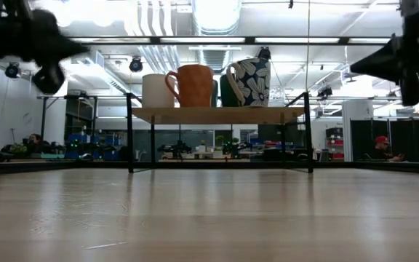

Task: Stack small to large cups/mugs on shelf
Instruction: Return to Home Position

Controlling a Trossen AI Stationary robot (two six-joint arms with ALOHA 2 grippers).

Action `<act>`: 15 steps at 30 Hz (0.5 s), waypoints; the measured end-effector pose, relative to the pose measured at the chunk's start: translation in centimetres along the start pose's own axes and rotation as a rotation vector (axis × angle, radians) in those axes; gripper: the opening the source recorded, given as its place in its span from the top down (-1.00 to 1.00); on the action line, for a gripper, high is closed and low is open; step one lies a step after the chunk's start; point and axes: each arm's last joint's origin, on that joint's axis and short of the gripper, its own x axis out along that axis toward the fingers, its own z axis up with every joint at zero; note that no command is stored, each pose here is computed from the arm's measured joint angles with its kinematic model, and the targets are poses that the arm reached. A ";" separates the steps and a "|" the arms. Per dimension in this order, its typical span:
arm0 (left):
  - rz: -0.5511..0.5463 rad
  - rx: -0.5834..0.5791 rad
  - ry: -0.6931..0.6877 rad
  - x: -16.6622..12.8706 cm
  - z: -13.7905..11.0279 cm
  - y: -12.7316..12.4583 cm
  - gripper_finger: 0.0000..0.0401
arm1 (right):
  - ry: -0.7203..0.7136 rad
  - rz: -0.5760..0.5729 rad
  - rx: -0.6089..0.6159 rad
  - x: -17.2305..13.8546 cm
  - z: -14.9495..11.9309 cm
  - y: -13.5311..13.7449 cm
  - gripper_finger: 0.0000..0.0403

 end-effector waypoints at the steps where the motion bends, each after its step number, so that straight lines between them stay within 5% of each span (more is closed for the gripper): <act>1: 0.095 0.006 0.017 -0.5 0.0 0.2 1.00 | -0.042 -0.057 -0.044 -0.1 0.3 -0.1 0.96; 8: 0.565 0.075 0.206 -2.3 1.1 0.4 1.00 | -0.146 -0.277 -0.377 -0.6 5.1 1.3 0.96; 11: 0.680 0.103 0.264 -1.3 1.4 0.4 1.00 | -0.175 -0.385 -0.414 -0.9 6.9 1.8 0.96; 15: 0.806 0.145 0.364 0.7 0.8 0.9 1.00 | -0.178 -0.382 -0.399 -1.0 7.1 1.6 0.96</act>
